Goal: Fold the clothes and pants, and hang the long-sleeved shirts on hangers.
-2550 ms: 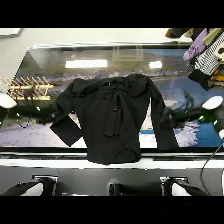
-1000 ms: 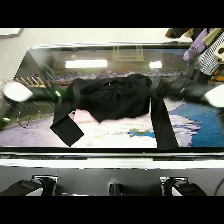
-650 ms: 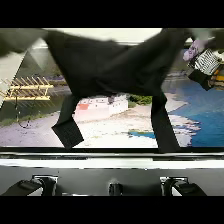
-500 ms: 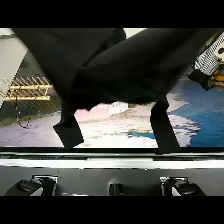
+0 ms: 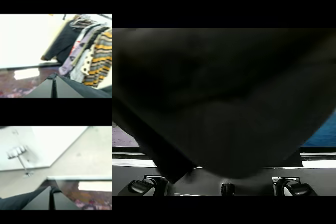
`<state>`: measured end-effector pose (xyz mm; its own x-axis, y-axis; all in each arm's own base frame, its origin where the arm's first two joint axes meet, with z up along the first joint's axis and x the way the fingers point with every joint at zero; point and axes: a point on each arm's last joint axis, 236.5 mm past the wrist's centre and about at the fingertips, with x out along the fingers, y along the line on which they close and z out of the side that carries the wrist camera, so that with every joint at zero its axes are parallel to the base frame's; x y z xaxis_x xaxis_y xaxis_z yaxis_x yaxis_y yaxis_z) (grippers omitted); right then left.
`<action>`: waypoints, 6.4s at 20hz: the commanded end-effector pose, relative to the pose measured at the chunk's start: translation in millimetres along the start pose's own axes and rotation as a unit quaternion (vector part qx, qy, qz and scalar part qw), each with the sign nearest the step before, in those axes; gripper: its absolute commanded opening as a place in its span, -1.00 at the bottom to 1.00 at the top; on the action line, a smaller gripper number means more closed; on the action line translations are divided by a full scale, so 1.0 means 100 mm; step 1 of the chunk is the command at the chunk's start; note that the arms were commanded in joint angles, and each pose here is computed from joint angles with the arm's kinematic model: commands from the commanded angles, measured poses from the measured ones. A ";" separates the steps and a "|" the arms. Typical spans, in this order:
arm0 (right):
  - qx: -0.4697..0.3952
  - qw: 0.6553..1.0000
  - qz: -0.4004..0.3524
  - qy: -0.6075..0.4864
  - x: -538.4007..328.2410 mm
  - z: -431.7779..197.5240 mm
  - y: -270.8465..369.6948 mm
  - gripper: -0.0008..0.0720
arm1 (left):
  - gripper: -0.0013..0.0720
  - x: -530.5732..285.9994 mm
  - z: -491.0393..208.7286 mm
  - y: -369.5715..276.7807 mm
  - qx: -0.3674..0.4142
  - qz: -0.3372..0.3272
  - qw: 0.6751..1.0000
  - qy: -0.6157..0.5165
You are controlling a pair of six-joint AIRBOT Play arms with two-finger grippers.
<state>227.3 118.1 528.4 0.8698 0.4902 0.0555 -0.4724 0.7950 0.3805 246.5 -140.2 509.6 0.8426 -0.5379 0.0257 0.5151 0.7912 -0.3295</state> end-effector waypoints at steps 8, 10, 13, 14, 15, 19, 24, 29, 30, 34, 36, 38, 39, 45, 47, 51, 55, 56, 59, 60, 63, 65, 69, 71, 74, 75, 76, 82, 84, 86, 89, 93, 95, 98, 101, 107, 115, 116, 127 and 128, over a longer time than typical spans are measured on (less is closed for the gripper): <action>0.072 0.983 -0.141 0.092 2.78 -1.38 -2.40 -0.89 | -0.90 2.76 -1.99 2.18 -0.038 0.160 0.974 0.154; 0.094 0.979 -0.158 0.093 3.16 -1.80 -2.84 -0.89 | -0.90 3.15 -2.47 2.58 -0.045 0.173 0.972 0.150; 0.130 0.968 -0.179 0.119 3.49 -2.52 -3.33 -0.89 | -0.90 3.43 -3.23 2.98 -0.082 0.187 0.962 0.180; 0.140 0.963 -0.186 0.137 3.55 -2.79 -3.46 -0.89 | -0.90 3.46 -3.47 3.05 -0.100 0.190 0.957 0.197; 0.146 0.958 -0.193 0.157 3.57 -3.00 -3.55 -0.89 | -0.90 3.48 -3.67 3.08 -0.118 0.191 0.951 0.211; 0.178 0.929 -0.201 0.256 3.46 -3.66 -3.59 -0.68 | -0.88 3.45 -4.14 3.04 -0.173 0.187 0.930 0.266; 0.149 0.900 -0.189 0.363 2.77 -3.39 -3.34 0.48 | 0.73 2.99 -3.74 2.95 -0.202 0.183 0.902 0.336; 0.145 0.831 -0.219 0.491 1.36 -3.12 -3.19 0.55 | 0.72 1.79 -3.15 3.04 -0.244 0.230 0.851 0.405; 0.158 0.822 -0.226 0.499 1.16 -3.23 -3.12 0.56 | 0.72 1.57 -3.18 3.02 -0.253 0.239 0.841 0.413; 0.258 0.782 -0.251 0.509 0.44 -4.06 -2.57 0.56 | 0.72 0.66 -3.86 2.62 -0.302 0.260 0.805 0.440; 0.285 0.760 -0.267 0.520 0.07 -4.51 -2.34 0.56 | 0.72 0.28 -4.30 2.30 -0.356 0.248 0.788 0.438; 0.313 0.732 -0.284 0.534 -0.29 -4.95 -2.16 0.56 | 0.72 -0.03 -4.62 2.03 -0.398 0.237 0.772 0.435; 0.323 0.720 -0.291 0.542 -0.43 -5.13 -2.10 0.56 | 0.72 -0.17 -4.75 1.93 -0.412 0.237 0.766 0.434; 0.363 0.708 -0.303 0.524 -0.54 -5.72 -2.09 0.55 | 0.72 -0.58 -5.20 1.74 -0.455 0.253 0.726 0.450; 0.382 0.706 -0.325 0.500 -0.44 -5.79 -2.22 0.31 | 0.72 -0.60 -5.26 1.76 -0.458 0.257 0.722 0.450; 0.427 0.711 -0.330 0.450 -0.19 -5.75 -2.27 -0.89 | 0.72 -0.61 -5.42 1.71 -0.455 0.256 0.707 0.478; 0.448 0.716 -0.319 0.431 -0.16 -5.57 -2.15 -0.89 | 0.72 -0.52 -5.68 1.67 -0.439 0.259 0.699 0.502; 0.449 0.717 -0.314 0.431 -0.17 -5.54 -2.11 -0.89 | 0.72 -0.46 -5.72 1.66 -0.441 0.258 0.701 0.498; 0.447 0.724 -0.302 0.430 -0.21 -5.43 -2.01 -0.89 | 0.65 -0.20 -5.77 1.60 -0.468 0.251 0.707 0.466; 0.444 0.732 -0.296 0.424 -0.20 -5.38 -1.99 -0.89 | 0.23 -0.15 -5.78 1.60 -0.473 0.252 0.709 0.459; 0.440 0.740 -0.284 0.422 -0.24 -5.28 -1.91 -0.89 | -0.90 -0.08 -5.68 1.54 -0.478 0.240 0.710 0.458; 0.429 0.726 -0.273 0.463 -0.47 -5.29 -1.73 -0.89 | -0.90 -0.19 -5.55 1.44 -0.450 0.218 0.710 0.496; 0.365 0.680 -0.269 0.576 -1.44 -5.20 -1.31 -0.89 | -0.91 -0.94 -5.22 1.38 -0.308 0.217 0.710 0.595; 0.366 0.675 -0.291 0.571 -1.78 -5.02 -1.17 -0.89 | -0.91 -1.24 -5.06 1.24 -0.281 0.207 0.706 0.617; 0.385 0.696 -0.301 0.526 -1.81 -4.74 -1.06 -0.89 | -0.91 -1.19 -4.75 0.96 -0.304 0.177 0.733 0.582; 0.384 0.707 -0.303 0.510 -1.71 -4.64 -1.10 -0.89 | -0.91 -1.07 -4.60 0.90 -0.308 0.163 0.748 0.565; 0.379 0.717 -0.314 0.493 -1.58 -4.54 -1.19 -0.89 | -0.91 -0.96 -4.48 0.87 -0.309 0.155 0.757 0.555; 0.301 0.743 -0.347 0.486 -0.33 -4.39 -2.02 -0.89 | -0.91 -0.02 -4.25 1.14 -0.295 0.130 0.758 0.566; 0.282 0.742 -0.341 0.503 0.11 -4.47 -2.26 -0.89 | -0.91 0.35 -4.39 1.30 -0.303 0.122 0.740 0.589; 0.249 0.737 -0.349 0.523 0.43 -4.57 -2.55 -0.89 | -0.90 0.69 -4.58 1.51 -0.311 0.125 0.719 0.609; 0.240 0.734 -0.353 0.528 0.86 -4.74 -2.85 -0.89 | -0.90 1.17 -4.85 1.80 -0.322 0.128 0.700 0.624; 0.238 0.746 -0.357 0.509 1.17 -5.01 -3.14 -0.89 | -0.89 1.66 -5.11 2.10 -0.323 0.128 0.699 0.625; 0.235 0.755 -0.356 0.498 1.25 -5.02 -3.19 -0.55 | -0.22 1.78 -5.17 2.19 -0.323 0.129 0.701 0.623; 0.163 0.784 -0.309 0.514 1.27 -4.68 -3.06 -0.38 | 0.55 1.83 -4.93 2.27 -0.305 0.116 0.725 0.606; 0.081 0.797 -0.246 0.546 1.00 -4.26 -2.64 0.21 | 0.56 1.62 -4.49 2.45 -0.227 0.141 0.759 0.594; -0.063 0.768 -0.155 0.618 0.22 -4.78 -1.67 0.28 | 0.56 0.79 -4.46 2.38 -0.172 0.193 0.775 0.577; -0.261 0.681 -0.068 0.681 -0.38 -5.52 -1.38 0.29 | 0.56 0.13 -4.87 2.20 -0.198 0.207 0.736 0.613; -0.261 0.677 -0.067 0.685 -0.42 -5.57 -1.40 0.29 | 0.56 0.13 -4.87 2.20 -0.198 0.207 0.736 0.613; -0.302 0.696 -0.222 0.612 -0.08 -5.65 -2.09 -0.88 | 0.56 0.13 -4.87 2.20 -0.198 0.208 0.736 0.613; -0.296 0.698 -0.248 0.603 -0.08 -5.58 -2.14 -0.89 | 0.56 0.13 -4.87 2.20 -0.198 0.207 0.736 0.613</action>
<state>222.4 162.6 -75.1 0.2870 -0.1473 -0.9465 -0.5807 0.7590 -0.2943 294.5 -115.2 -22.2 0.0144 -0.3246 -0.9457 -0.0366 0.9450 -0.3249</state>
